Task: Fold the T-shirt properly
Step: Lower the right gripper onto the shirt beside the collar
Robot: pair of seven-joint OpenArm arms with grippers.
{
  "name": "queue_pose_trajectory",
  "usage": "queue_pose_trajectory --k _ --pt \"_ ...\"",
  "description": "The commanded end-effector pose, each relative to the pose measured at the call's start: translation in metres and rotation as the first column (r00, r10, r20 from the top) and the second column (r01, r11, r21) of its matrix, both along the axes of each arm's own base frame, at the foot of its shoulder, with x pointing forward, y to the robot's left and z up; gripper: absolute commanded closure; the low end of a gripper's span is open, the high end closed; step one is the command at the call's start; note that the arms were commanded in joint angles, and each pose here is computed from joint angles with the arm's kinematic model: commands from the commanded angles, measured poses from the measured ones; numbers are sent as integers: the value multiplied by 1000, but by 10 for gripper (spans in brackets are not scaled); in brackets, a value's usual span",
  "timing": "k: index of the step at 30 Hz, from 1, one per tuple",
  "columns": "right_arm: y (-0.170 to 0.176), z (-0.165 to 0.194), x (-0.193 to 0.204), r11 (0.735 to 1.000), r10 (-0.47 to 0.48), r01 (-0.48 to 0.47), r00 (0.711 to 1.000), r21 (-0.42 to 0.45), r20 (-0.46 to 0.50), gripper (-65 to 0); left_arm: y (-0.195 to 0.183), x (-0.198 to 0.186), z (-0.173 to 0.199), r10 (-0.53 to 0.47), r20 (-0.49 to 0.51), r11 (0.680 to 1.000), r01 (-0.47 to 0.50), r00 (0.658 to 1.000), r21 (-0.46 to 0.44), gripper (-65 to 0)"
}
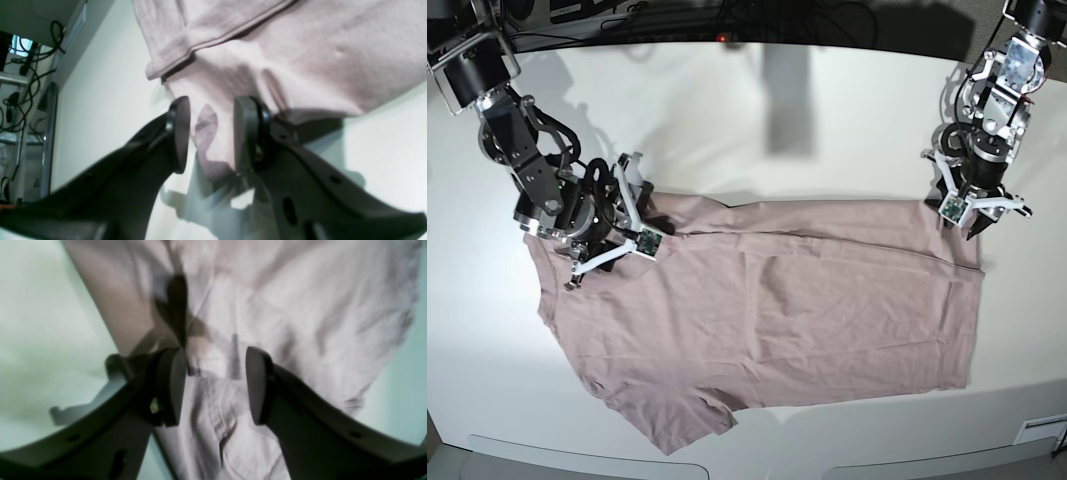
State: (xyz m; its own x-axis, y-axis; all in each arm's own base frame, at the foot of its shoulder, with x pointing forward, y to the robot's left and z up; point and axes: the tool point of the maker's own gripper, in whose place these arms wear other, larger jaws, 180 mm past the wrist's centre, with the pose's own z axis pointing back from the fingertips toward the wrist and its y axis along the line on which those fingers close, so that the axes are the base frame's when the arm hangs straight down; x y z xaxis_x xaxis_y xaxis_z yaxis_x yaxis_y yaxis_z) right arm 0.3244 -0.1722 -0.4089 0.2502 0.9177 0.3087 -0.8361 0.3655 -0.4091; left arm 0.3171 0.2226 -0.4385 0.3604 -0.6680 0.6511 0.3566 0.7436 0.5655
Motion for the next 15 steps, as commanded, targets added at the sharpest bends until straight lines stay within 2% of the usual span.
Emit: queue_pose_trajectory --k 1,6,15 --pt "2 12 14 1000 0 0 999 12 43 -295 4 4 5 -4 11 1000 3 1000 7 -215" --pt "23 7 19 999 -1 -2 999 51 41 -295 4 4 5 -4 11 1000 3 1000 7 -215" --pt "19 9 24 1000 27 -27 996 -3 82 -295 4 4 5 -3 10 1000 3 1000 7 -215"
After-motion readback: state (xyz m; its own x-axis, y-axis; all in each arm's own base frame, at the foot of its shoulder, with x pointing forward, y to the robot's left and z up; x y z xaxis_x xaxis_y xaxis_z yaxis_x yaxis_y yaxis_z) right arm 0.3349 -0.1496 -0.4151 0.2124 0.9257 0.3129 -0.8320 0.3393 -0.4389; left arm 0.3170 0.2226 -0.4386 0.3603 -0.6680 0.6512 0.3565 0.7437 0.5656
